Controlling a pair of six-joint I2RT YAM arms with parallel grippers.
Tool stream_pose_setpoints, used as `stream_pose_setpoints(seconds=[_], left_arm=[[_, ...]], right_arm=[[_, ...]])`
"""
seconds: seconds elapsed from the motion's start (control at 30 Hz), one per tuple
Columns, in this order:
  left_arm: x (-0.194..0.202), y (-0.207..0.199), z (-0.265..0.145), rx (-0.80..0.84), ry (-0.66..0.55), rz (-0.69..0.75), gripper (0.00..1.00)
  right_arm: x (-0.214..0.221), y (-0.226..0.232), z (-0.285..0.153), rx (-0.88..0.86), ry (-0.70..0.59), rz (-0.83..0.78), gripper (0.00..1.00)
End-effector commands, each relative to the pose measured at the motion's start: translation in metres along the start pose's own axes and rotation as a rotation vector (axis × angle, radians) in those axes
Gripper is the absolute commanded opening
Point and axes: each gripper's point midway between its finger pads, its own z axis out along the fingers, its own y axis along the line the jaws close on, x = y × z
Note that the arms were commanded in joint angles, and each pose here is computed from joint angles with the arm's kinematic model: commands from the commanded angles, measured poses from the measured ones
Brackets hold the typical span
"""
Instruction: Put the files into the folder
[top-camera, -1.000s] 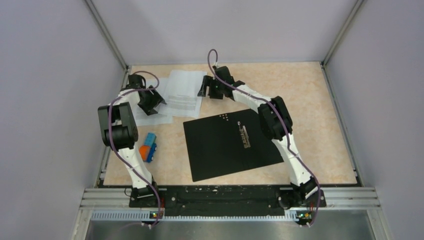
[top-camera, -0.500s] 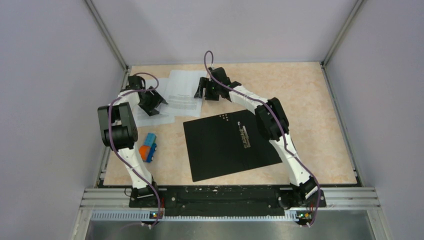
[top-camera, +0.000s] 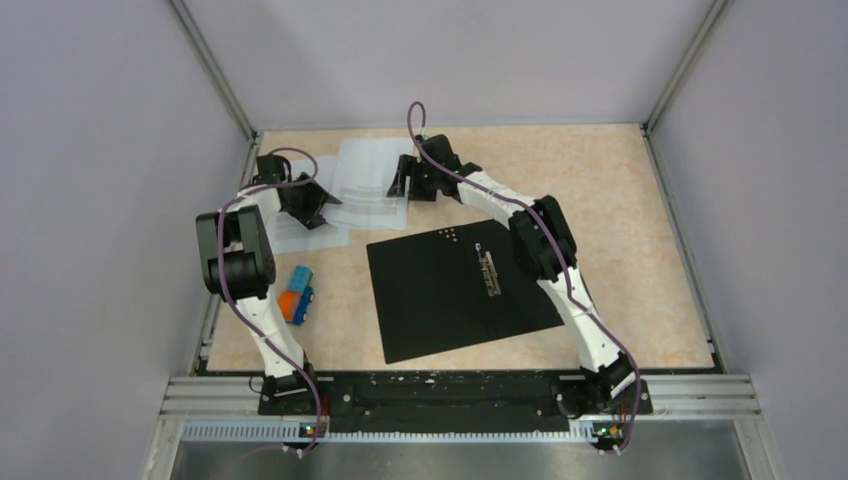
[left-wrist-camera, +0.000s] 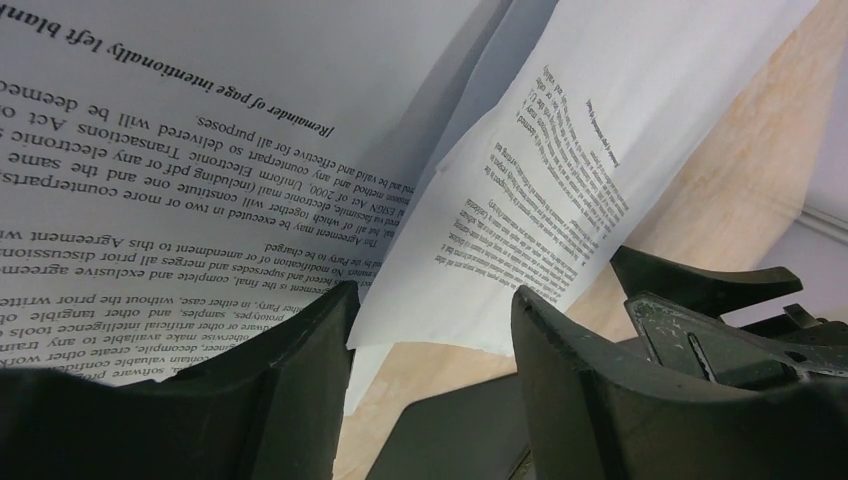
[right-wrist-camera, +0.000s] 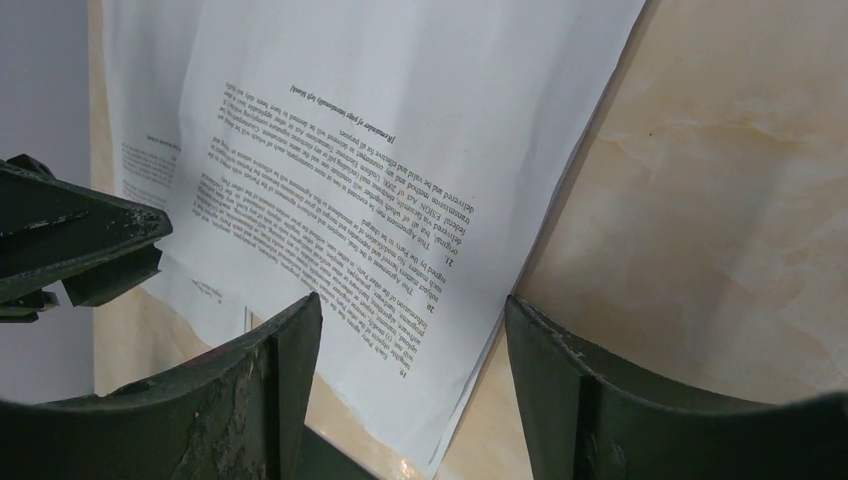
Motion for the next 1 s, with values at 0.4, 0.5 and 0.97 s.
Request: stream_pose_setpoints(seconds=[0.4,0.5,0.97], left_arm=[[-0.021,-0.022,-0.015,0.085,-0.133,-0.039,0.57],[-0.020,-0.014,-0.008,0.070,-0.133,-0.011,0.59],[-0.021,-0.018,0.005,0.139,-0.136,-0.025,0.45]], right_arm=[[0.022,-0.002,0.014,0.000,0.058,0.001,0.64],[0.022,0.000,0.013,-0.004,0.059,0.000,0.63],[0.023,-0.002,0.016,-0.005,0.071,0.001,0.60]])
